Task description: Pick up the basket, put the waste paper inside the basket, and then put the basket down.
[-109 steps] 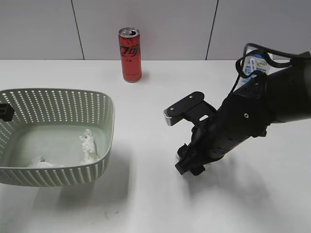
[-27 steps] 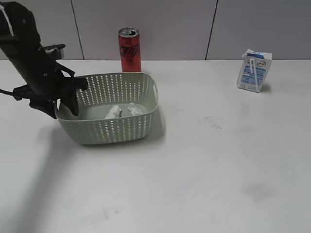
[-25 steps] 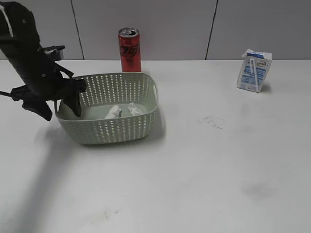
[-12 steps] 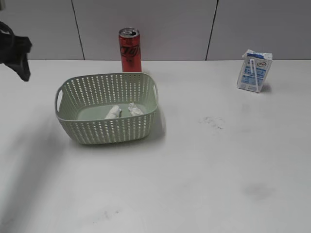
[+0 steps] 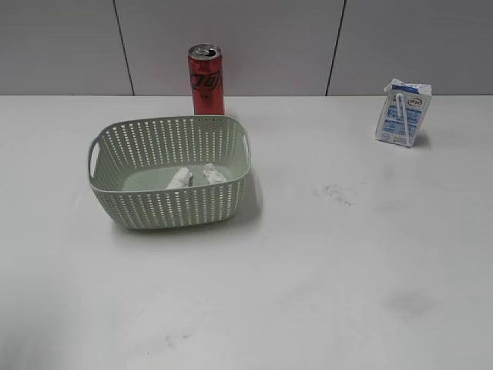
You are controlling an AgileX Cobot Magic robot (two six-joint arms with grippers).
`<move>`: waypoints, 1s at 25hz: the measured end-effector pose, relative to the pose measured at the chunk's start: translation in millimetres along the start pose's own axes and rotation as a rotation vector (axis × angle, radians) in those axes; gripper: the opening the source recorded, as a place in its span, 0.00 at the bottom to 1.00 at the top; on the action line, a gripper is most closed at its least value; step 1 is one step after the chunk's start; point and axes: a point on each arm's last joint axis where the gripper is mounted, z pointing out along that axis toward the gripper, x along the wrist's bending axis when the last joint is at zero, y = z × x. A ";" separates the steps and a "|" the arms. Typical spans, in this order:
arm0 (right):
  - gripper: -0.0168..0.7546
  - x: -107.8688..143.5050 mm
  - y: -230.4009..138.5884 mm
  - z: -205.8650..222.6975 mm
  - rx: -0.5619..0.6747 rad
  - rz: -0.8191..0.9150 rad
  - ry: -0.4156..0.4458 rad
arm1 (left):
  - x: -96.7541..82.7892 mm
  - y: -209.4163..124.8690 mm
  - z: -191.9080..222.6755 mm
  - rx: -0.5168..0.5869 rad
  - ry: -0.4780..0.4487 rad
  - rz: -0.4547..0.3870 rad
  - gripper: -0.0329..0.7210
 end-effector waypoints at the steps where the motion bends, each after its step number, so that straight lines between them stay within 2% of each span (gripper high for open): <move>1: 0.74 0.0 0.1 0.0 -0.001 0.000 0.000 | 1.2 -15.3 -1.3 -0.019 0.001 0.001 0.81; 6: 0.74 0.0 0.1 0.0 -0.001 0.002 0.000 | 7.6 -86.6 -6.2 -0.114 0.013 0.012 0.81; 10: 0.74 0.0 0.1 0.0 -0.001 0.003 0.000 | 10.2 -125.5 -11.2 -0.219 0.007 0.012 0.81; 15: 0.74 0.0 0.1 0.0 -0.001 0.003 0.000 | 11.4 -148.2 -36.9 -0.461 -0.009 0.012 0.81; 18: 0.74 0.0 0.1 0.0 -0.001 0.003 0.000 | 12.2 -160.6 -46.2 -0.557 -0.015 0.012 0.80; 21: 0.74 0.0 0.1 0.0 -0.002 0.003 0.000 | 12.7 -170.1 -51.9 -0.631 -0.019 0.012 0.79; 25: 0.74 -0.2 0.2 0.0 -0.002 0.002 -0.002 | 13.0 -171.4 -53.1 -0.645 -0.017 0.013 0.78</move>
